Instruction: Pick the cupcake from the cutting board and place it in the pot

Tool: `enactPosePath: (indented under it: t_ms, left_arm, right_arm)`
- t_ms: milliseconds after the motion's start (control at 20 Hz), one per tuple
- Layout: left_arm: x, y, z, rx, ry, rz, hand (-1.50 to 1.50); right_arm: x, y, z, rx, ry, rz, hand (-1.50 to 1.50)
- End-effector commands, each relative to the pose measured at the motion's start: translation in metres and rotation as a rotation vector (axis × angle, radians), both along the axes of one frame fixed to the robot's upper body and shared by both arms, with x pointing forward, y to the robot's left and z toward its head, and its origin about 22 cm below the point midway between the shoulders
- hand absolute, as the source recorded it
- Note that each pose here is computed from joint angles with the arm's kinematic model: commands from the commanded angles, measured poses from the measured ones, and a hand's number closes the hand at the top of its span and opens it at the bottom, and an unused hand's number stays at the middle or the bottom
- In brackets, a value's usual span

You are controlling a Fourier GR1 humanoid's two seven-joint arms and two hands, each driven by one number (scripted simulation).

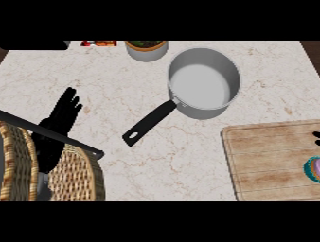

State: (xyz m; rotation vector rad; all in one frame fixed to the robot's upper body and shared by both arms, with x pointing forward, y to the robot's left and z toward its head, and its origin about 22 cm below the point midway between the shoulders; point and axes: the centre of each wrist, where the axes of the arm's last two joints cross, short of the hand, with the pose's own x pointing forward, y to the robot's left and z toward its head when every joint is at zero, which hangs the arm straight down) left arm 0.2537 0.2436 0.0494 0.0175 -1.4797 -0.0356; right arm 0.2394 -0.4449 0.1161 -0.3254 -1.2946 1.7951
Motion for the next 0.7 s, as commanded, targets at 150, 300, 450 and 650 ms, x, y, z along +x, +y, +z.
enactPosePath:
  t_ms: [150, 300, 450, 650]
  left_arm:
    - [0.012, -0.002, 0.031, -0.02, 0.013, 0.004, 0.0]
    - [-0.001, -0.018, 0.02, -0.027, 0.008, -0.001, 0.0]
    - [0.01, -0.017, 0.014, -0.011, -0.003, 0.023, 0.0]
    - [0.019, -0.014, 0.022, -0.024, 0.015, 0.019, 0.0]
  right_arm:
    - [-0.008, 0.011, -0.027, -0.094, 0.007, 0.033, -1.5]
    - [-0.005, 0.026, -0.031, -0.133, 0.013, -0.004, -1.5]
    - [0.011, 0.025, -0.039, -0.178, 0.001, -0.007, -1.5]
    - [0.019, 0.03, -0.048, -0.165, 0.005, 0.003, -1.5]
